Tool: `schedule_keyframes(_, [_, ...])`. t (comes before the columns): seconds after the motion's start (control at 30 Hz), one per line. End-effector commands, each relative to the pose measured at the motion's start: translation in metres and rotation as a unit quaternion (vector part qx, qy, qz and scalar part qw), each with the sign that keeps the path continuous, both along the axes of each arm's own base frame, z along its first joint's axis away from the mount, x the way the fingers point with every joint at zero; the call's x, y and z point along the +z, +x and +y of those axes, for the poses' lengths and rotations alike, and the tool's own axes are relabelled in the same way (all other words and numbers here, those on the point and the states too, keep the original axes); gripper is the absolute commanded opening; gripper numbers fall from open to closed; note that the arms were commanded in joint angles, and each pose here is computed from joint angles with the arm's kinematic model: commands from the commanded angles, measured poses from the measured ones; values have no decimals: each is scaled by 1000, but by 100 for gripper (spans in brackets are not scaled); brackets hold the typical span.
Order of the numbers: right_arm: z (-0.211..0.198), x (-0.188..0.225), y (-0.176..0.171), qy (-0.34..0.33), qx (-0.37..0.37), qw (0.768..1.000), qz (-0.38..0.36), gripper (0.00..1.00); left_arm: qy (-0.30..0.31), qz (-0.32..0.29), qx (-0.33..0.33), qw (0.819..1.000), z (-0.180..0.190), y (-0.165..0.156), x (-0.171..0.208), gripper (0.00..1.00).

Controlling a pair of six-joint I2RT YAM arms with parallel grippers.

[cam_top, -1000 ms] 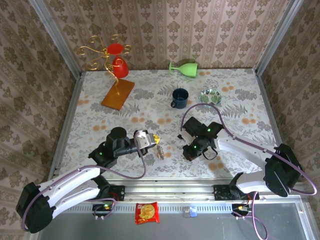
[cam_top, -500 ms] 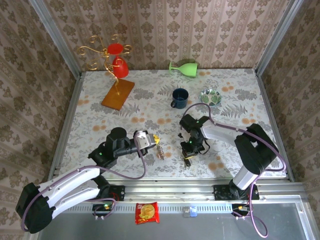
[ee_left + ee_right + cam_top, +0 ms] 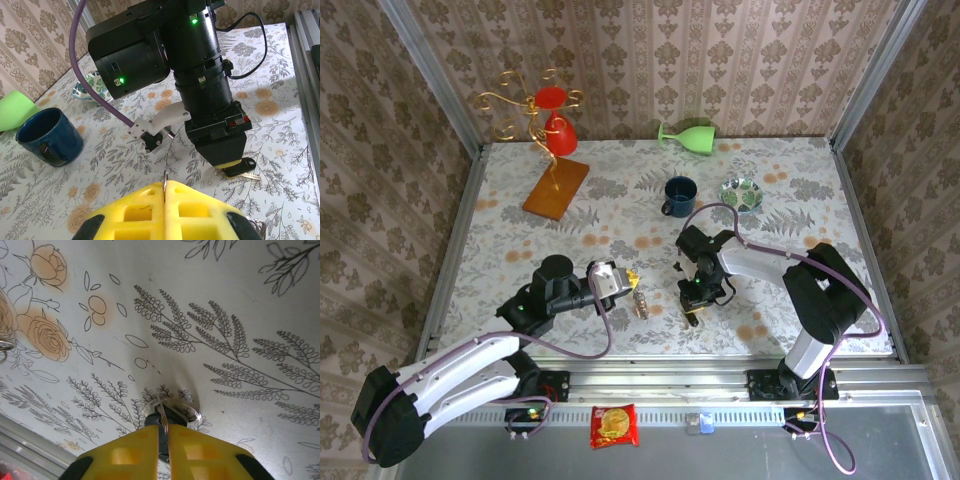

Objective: Put the keys on the keyring

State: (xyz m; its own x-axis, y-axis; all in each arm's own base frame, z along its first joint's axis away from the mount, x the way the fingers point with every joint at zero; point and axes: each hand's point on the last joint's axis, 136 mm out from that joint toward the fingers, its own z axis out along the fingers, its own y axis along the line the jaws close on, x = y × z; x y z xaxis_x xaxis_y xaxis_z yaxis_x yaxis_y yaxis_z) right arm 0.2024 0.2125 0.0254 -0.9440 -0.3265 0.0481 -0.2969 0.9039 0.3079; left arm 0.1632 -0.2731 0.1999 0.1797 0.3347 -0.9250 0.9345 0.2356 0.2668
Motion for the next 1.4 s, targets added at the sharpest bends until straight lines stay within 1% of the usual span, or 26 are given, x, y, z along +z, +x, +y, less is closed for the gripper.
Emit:
schedule_keyframes(0.0, [-2, 3, 10, -13, -1, 1000, -16, 19, -15, -25, -3, 1000, -2, 0, 17, 0])
schedule_keyframes(0.37, [3, 5, 15, -3, -3, 1000, -23, 26, -15, -25, -3, 1000, -1, 0, 17, 0])
schedule_keyframes(0.57, [8, 3, 19, 0, 0, 1000, -26, 26, -15, -24, -3, 1000, -1, 0, 16, 0])
schedule_keyframes(0.87, [9, -3, 21, -10, 6, 1000, -24, 24, -15, -24, -3, 1000, -1, 0, 17, 0])
schedule_keyframes(1.17, [11, -4, 20, -7, 10, 1000, -22, 15, -14, -25, -2, 1000, -1, 0, 17, 0])
schedule_keyframes(1.37, [13, -4, 19, -4, 12, 1000, -20, 17, -14, -25, -2, 1000, 0, -1, 17, 0])
